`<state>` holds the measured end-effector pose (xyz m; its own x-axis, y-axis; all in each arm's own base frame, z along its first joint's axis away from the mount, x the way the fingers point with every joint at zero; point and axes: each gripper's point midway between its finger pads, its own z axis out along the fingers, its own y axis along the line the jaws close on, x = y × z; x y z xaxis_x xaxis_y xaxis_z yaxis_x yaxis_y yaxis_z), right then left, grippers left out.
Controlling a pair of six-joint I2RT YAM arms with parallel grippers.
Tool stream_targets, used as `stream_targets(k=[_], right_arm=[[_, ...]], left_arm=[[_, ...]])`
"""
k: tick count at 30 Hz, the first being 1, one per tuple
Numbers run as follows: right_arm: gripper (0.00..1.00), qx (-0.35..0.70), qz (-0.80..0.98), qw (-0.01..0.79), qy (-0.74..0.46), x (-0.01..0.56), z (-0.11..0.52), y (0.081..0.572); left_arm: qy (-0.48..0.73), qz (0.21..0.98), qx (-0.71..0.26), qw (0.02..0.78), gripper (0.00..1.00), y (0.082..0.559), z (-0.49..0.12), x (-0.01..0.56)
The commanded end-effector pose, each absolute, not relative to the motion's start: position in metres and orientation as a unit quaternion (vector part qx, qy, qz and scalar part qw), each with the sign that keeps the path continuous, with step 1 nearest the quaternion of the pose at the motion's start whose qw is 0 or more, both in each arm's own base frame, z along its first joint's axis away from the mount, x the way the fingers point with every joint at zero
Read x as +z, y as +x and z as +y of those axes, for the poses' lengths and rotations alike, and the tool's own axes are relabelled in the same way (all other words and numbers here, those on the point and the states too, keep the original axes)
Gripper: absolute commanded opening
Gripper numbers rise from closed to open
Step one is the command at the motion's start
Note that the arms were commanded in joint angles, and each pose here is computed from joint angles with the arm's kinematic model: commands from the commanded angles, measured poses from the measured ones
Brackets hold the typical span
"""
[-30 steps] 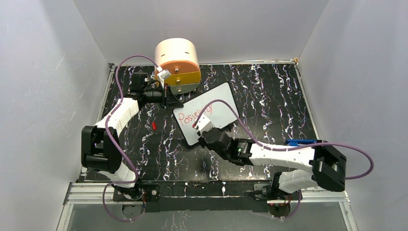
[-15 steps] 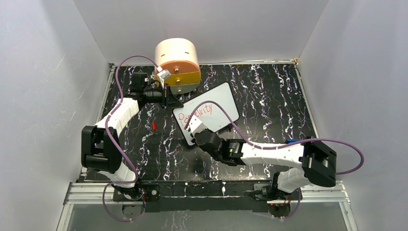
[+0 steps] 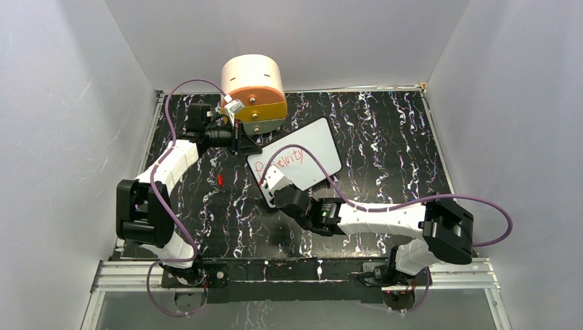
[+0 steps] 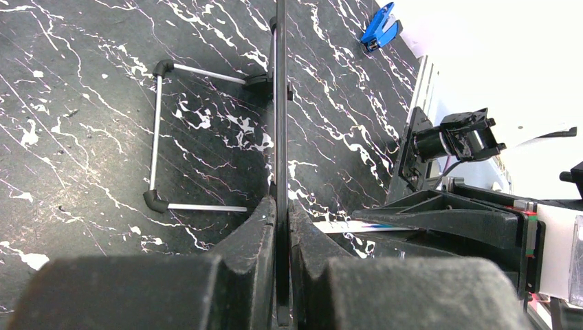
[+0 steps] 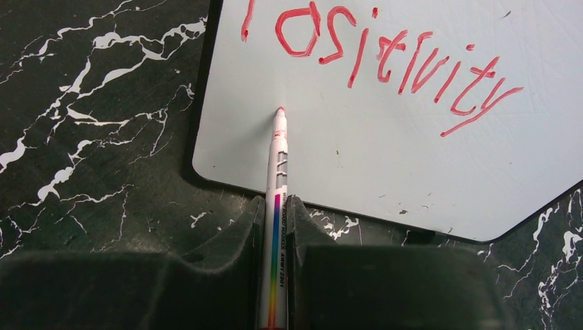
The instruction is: Write a sentence on the whiteboard
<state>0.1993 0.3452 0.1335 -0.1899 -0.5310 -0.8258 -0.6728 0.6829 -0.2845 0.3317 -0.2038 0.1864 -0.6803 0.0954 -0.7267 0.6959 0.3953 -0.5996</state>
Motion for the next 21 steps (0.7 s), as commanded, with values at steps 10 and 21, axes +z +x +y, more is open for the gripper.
stream_targets(k=[10,21], right_arm=[[0.0,0.058,0.782,0.484,-0.387,0.136,0.346,0.198],[0.0,0.048,0.784,0.487,-0.382,0.137,0.343,0.199]], left_arm=[[0.238,0.808,-0.459,0.283,0.0,0.329,-0.198,0.159],[0.237,0.808,-0.46,0.283,0.0,0.329,-0.198,0.16]])
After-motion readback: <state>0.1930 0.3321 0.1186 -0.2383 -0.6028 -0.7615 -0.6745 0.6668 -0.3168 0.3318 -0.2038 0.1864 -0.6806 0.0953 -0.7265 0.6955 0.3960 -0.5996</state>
